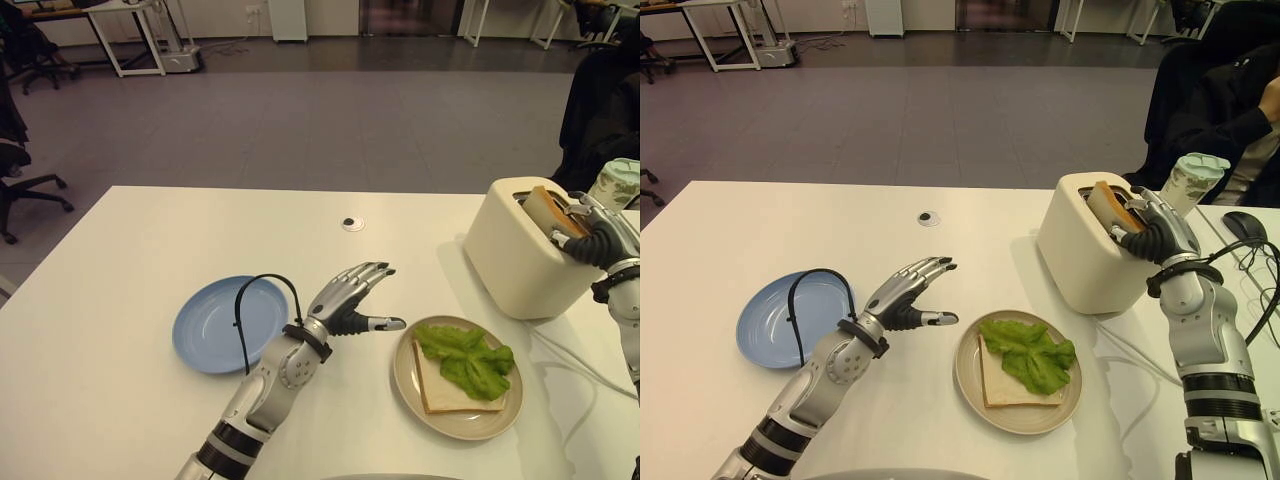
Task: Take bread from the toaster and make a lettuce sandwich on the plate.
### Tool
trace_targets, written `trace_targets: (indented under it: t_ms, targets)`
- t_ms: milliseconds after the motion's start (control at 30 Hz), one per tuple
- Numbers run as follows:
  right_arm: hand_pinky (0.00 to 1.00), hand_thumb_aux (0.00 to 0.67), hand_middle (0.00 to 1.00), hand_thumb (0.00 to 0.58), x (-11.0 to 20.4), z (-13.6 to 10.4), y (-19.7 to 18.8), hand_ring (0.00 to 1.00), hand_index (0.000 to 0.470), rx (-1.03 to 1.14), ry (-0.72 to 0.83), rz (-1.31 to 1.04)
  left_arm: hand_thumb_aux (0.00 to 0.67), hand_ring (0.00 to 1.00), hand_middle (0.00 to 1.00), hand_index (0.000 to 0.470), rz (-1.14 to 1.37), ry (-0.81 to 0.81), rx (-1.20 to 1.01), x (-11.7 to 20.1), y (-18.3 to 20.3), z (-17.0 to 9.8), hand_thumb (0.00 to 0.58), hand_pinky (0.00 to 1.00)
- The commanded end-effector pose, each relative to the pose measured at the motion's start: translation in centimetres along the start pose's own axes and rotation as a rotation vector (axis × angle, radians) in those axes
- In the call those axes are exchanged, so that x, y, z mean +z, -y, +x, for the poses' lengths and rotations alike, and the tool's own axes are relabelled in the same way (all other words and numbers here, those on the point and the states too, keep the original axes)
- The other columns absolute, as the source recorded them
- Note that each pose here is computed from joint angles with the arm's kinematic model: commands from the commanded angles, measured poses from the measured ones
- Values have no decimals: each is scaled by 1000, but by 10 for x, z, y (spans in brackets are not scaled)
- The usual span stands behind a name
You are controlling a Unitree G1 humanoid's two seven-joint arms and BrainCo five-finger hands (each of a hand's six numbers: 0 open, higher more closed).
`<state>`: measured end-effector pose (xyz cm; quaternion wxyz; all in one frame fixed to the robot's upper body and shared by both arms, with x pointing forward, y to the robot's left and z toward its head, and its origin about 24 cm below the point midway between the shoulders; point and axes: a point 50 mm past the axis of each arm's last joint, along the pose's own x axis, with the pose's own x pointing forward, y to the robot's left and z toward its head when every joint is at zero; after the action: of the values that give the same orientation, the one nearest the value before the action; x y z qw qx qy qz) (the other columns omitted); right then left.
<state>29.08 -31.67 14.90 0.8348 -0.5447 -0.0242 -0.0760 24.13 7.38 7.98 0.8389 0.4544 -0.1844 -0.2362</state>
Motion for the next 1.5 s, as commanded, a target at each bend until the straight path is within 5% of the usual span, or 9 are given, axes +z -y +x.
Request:
trace_targets:
  t_ms: [33, 300, 433, 600, 833, 1133, 1433, 1467, 1500]
  targets:
    - [0, 670, 0, 580, 13, 7, 31, 0, 470, -181, 79, 21, 0, 0, 0, 0, 4, -8, 0, 1, 3, 0, 0, 0]
    - [0, 670, 0, 580, 51, -13, 96, 0, 470, -591, 409, 295, 0, 0, 0, 0, 2, 1, 17, 4, 1, 1, 0, 0]
    - [0, 670, 0, 580, 53, -5, 44, 0, 470, 36, 361, 579, 0, 0, 0, 0, 23, 27, 57, 8, -7, 0, 0, 0]
    - [0, 670, 0, 580, 42, -50, 0, 0, 470, 783, 304, 636, 0, 0, 0, 0, 58, 150, 203, 27, -29, -4, 0, 0]
    - [0, 670, 0, 580, 27, -89, -15, 0, 470, 1181, 288, 527, 0, 0, 0, 0, 63, 203, 241, 35, -35, -8, 0, 0]
    - [0, 670, 0, 580, 23, -93, -18, 0, 470, 1274, 267, 496, 0, 0, 0, 0, 47, 211, 229, 42, -28, -9, 0, 0]
    - [0, 670, 0, 580, 42, -62, -46, 0, 470, 1089, 252, 390, 0, 0, 0, 0, 27, 202, 219, 44, -23, -11, 0, 0]
    - [0, 604, 0, 574, 46, -59, -45, 0, 424, 1069, 265, 393, 0, 0, 0, 0, 25, 201, 219, 44, -22, -11, 0, 0]
    - [0, 0, 0, 0, 49, -56, -45, 0, 0, 1059, 273, 392, 0, 0, 0, 0, 23, 200, 219, 44, -22, -11, 0, 0]
